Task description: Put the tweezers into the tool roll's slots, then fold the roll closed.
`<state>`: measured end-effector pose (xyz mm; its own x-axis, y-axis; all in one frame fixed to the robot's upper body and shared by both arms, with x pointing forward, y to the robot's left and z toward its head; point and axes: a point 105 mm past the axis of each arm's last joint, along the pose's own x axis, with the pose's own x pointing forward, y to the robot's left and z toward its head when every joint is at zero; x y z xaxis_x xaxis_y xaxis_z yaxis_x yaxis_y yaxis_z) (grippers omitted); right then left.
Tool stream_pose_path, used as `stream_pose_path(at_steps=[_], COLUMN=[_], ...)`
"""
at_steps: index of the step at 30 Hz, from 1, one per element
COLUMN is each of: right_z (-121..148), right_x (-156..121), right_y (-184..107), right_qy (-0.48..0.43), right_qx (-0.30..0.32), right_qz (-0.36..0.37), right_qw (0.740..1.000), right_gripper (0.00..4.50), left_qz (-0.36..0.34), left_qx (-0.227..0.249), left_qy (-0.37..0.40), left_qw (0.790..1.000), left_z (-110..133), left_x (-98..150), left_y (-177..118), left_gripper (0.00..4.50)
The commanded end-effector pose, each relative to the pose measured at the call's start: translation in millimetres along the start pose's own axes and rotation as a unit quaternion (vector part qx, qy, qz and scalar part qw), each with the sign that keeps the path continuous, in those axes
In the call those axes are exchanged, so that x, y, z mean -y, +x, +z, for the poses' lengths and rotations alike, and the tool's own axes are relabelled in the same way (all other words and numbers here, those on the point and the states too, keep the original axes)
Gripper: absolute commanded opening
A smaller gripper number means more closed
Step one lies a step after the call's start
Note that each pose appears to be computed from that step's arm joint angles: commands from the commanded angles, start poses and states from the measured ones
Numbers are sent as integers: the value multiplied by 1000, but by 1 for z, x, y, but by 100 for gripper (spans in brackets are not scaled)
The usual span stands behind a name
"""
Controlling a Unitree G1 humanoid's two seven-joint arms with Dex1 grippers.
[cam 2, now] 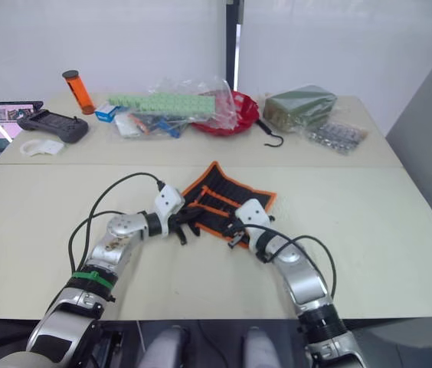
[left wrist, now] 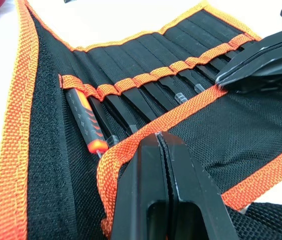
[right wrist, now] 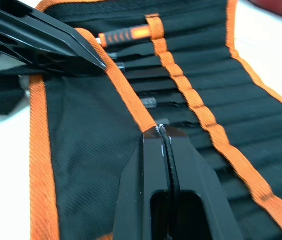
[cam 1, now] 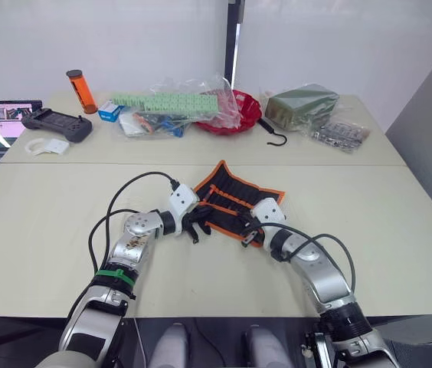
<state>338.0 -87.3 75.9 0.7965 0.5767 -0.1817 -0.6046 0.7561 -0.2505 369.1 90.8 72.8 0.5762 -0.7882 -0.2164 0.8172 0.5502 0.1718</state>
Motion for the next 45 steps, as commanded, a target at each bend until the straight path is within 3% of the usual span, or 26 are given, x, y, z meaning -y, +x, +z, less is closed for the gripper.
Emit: stream_pose_path(at_steps=[1,7,12,14,19,26,28,30,33,37,44,45], right_z=[-6,34,53,56,60,45,40,41,47,55,61,61], right_x=[9,10,13,20,33,41,42,38,26,10,-4,-4], right_y=[-7,-13,-30,-39,-56,-65,-65,-64,-62,-64,-70,-70], right_qy=[2,25,63,94,148,197,193,210,218,188,156,155], right_qx=[-11,63,80,71,48,3,-7,3,18,27,36,37], right_qz=[-13,23,64,72,79,59,52,58,91,125,138,134], right_qw=[1000,997,993,990,985,979,980,976,971,974,977,978], right_gripper=[0,0,0,0,155,390,447,447,447,447,447,449], left_qz=[17,-9,-20,-18,-10,36,42,56,53,36,-6,-12], left_qx=[-24,82,123,125,94,36,24,22,82,36,-1,-6], left_qy=[-37,-43,-31,-18,10,25,20,6,-68,-93,-111,-115], left_qw=[999,996,992,992,995,998,999,998,993,994,994,993], left_z=[-18,39,75,85,88,65,57,51,61,44,41,41], left_x=[-5,-8,-16,-22,-33,-54,-55,-58,-58,-56,-56,-55], left_y=[-10,-25,-51,-66,-99,-132,-132,-128,-115,-95,-64,-58], left_gripper=[4,4,4,56,215,445,450,450,450,450,450,424])
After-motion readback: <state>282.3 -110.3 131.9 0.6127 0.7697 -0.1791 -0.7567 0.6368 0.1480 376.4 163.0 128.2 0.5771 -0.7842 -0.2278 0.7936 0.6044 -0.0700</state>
